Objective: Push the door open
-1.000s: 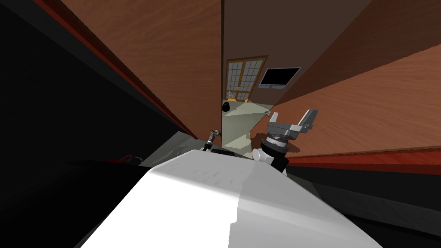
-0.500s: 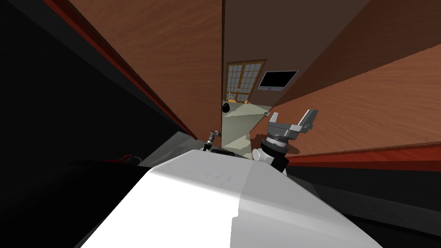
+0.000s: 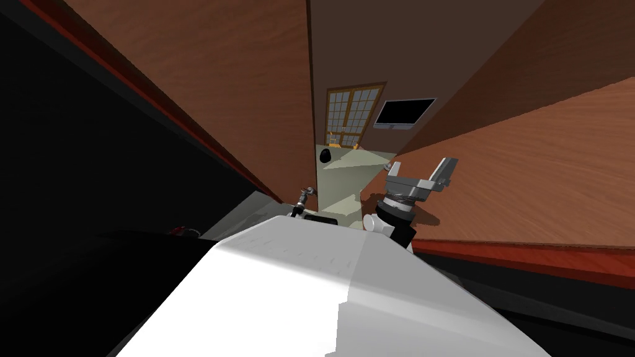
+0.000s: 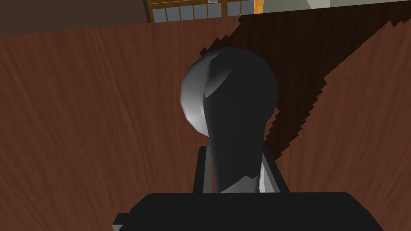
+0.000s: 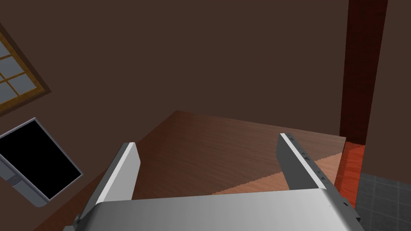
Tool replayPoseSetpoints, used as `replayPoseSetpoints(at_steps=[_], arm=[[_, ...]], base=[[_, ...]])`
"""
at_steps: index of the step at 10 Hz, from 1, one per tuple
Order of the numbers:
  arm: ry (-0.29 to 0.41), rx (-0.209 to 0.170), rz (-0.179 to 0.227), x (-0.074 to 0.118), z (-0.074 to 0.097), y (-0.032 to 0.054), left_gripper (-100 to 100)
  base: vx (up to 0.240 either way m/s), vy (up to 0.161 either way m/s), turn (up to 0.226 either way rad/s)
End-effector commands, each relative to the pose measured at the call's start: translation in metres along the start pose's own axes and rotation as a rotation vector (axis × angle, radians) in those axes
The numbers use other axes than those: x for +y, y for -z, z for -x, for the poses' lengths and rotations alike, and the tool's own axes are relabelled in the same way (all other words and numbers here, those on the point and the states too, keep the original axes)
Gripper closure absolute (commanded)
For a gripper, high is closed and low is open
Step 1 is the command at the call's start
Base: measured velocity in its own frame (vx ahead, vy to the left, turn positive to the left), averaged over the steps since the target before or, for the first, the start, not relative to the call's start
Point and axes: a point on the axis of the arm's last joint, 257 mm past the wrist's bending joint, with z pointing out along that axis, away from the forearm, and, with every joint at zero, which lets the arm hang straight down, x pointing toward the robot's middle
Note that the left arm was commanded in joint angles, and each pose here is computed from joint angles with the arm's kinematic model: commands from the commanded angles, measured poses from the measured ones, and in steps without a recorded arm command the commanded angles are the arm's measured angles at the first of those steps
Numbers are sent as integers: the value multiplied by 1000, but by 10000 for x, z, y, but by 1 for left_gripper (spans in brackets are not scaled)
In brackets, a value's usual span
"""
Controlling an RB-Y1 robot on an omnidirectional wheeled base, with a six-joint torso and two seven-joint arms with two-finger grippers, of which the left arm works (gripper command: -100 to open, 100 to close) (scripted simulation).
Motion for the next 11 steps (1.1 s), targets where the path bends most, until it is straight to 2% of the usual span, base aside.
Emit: replayPoseSetpoints(at_steps=[1, 11], arm=[[-12, -31, -8, -36, 193, -24, 100], [-19, -180, -10, -56, 823, -27, 100]], base=[[185, -96, 40], [172, -96, 69]])
